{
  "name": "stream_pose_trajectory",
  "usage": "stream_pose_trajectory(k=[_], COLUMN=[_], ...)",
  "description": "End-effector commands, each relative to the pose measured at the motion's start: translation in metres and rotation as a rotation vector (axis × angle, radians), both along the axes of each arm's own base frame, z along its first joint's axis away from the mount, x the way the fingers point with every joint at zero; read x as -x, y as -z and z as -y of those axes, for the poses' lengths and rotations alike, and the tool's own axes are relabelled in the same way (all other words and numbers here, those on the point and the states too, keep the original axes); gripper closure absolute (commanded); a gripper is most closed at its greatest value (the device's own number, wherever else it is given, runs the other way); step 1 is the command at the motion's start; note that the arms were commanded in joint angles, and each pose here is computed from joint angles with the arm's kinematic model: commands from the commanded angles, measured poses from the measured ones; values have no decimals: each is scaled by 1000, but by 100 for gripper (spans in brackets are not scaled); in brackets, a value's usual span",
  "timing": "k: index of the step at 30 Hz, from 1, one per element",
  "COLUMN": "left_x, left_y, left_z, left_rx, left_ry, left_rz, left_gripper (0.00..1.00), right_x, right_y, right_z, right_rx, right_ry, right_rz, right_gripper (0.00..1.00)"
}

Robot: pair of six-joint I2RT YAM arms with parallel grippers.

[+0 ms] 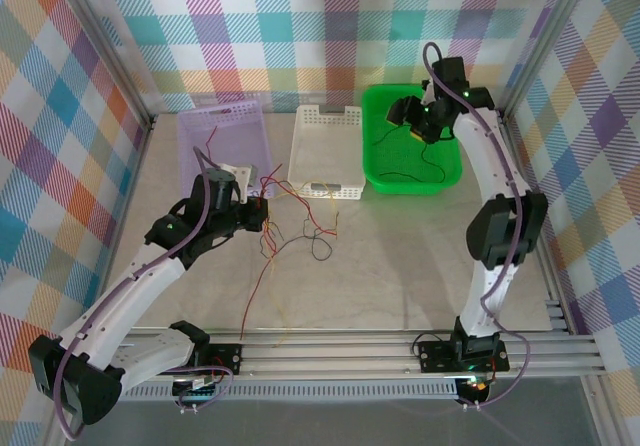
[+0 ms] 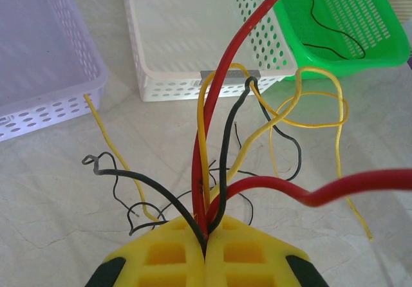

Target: Untangle the cables

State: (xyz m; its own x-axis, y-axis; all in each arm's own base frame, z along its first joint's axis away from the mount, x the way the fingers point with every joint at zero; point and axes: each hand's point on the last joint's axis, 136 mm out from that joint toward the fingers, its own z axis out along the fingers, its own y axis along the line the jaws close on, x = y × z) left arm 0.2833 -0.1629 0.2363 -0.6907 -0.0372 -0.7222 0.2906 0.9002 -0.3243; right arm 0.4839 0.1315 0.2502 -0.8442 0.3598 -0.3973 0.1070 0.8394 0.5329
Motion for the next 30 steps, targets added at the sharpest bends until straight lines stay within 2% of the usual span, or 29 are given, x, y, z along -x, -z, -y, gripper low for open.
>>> stream_pose_trajectory(k=[1, 5, 7, 11, 13, 18, 24, 30], left_x=[-2, -1, 1, 1, -1, -4, -8, -11], left_y=[-9, -13, -21, -35, -40, -45, -39, -43], left_z=[5, 12, 17, 23, 24, 35, 62, 93], left_rx=[20, 75, 126, 219, 254, 374, 422, 432], left_ry=[33, 37, 40, 16, -9, -46, -46, -8], left_rz=[31, 16, 4, -14, -32, -61, -99, -101], left_gripper=[100, 100, 100, 100, 100, 100, 100, 100], right_x=[22, 81, 118, 195, 224, 280, 297, 272], right_y=[-39, -65, -72, -58, -43, -20, 8, 32], right_z=[-20, -54, -75, -112, -123, -138, -158, -175], right_rx=[-175, -350, -388, -373, -359, -429, -456, -348], right_ry=[-58, -213, -311, -508, -560, -677, -714, -650], right_rz=[103, 207, 274, 330, 339, 433, 512, 568], right_gripper=[30, 28, 27, 26, 27, 30, 30, 31])
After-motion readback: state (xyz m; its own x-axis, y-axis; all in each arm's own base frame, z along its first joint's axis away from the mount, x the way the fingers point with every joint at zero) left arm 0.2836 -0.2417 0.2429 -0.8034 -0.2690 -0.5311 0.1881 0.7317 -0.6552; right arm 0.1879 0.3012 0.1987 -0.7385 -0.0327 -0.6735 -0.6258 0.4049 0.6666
